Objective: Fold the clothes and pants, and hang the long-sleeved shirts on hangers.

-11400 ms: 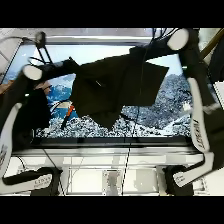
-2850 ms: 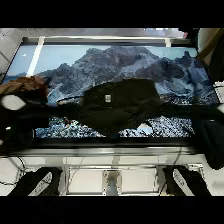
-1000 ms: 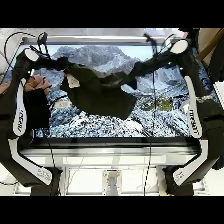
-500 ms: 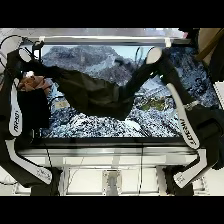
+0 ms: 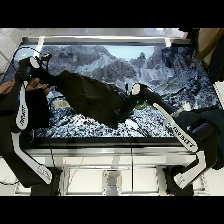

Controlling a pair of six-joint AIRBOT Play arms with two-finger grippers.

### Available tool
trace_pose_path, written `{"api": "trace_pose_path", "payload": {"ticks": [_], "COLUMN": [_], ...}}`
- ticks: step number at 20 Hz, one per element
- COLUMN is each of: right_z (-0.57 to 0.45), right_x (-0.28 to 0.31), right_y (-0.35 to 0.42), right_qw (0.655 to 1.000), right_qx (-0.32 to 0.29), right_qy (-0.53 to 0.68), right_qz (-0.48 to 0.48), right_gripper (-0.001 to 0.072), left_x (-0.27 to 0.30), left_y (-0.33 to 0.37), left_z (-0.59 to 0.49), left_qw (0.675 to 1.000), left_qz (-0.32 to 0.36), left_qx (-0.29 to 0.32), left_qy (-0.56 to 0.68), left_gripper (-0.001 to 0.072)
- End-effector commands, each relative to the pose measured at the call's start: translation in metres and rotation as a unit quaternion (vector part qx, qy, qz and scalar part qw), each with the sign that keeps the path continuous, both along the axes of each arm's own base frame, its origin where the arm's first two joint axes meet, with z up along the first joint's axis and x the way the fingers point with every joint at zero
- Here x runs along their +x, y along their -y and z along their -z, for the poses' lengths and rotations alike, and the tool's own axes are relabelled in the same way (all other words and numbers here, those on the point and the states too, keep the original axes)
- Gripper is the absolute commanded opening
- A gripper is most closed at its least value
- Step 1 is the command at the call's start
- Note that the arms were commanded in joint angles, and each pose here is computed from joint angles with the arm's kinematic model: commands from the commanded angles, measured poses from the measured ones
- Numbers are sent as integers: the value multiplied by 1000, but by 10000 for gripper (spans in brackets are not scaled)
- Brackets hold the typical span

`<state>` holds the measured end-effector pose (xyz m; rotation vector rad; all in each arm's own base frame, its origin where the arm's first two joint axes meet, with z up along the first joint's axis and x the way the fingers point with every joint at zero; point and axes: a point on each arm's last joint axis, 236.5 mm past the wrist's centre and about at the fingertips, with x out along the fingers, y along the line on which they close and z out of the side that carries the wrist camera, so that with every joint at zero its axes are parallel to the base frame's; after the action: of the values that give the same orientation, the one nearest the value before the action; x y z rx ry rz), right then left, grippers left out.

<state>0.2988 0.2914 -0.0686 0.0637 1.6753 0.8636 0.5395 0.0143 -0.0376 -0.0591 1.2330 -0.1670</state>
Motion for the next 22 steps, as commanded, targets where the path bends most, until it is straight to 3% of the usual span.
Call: {"api": "trace_pose_path", "payload": {"ticks": [1, 5, 8, 10, 12, 14, 15, 16, 19, 22], "right_z": [-39, -123, -186, -195, -146, -91, -74, -60, -24, 18], "right_x": [8, 27, 65, 76, 68, 50, 44, 43, 45, 44], "right_y": [-1, 64, 117, 146, 162, 150, 143, 135, 119, 106], "right_qw": [999, 989, 954, 919, 890, 873, 864, 852, 850, 858], "right_qx": [14, -48, -26, 9, 48, 119, 154, 180, 186, 149], "right_qy": [29, 139, 262, 293, 219, 99, 55, 16, -34, -50], "right_qz": [-13, 7, 143, 264, 396, 463, 476, 491, 491, 489], "right_gripper": [391, 386, 387, 459, 552, 555, 607, 711, 712, 712], "left_x": [1, -2, -11, -17, -20, -21, -20, -20, -21, -25], "left_y": [-2, -4, -3, -3, -2, 0, 0, 0, 0, 1], "left_z": [-18, -99, -153, -178, -191, -192, -191, -191, -191, -188], "left_qw": [1000, 996, 990, 986, 984, 984, 984, 984, 984, 986], "left_qz": [-11, -13, -12, -12, -12, -11, -11, -11, -11, -9], "left_qx": [-1, 7, 13, 15, 16, 12, 12, 12, 12, 11], "left_qy": [16, 90, 140, 164, 176, 177, 176, 176, 175, 165], "left_gripper": [697, 697, 697, 696, 696, 696, 696, 696, 696, 696]}}
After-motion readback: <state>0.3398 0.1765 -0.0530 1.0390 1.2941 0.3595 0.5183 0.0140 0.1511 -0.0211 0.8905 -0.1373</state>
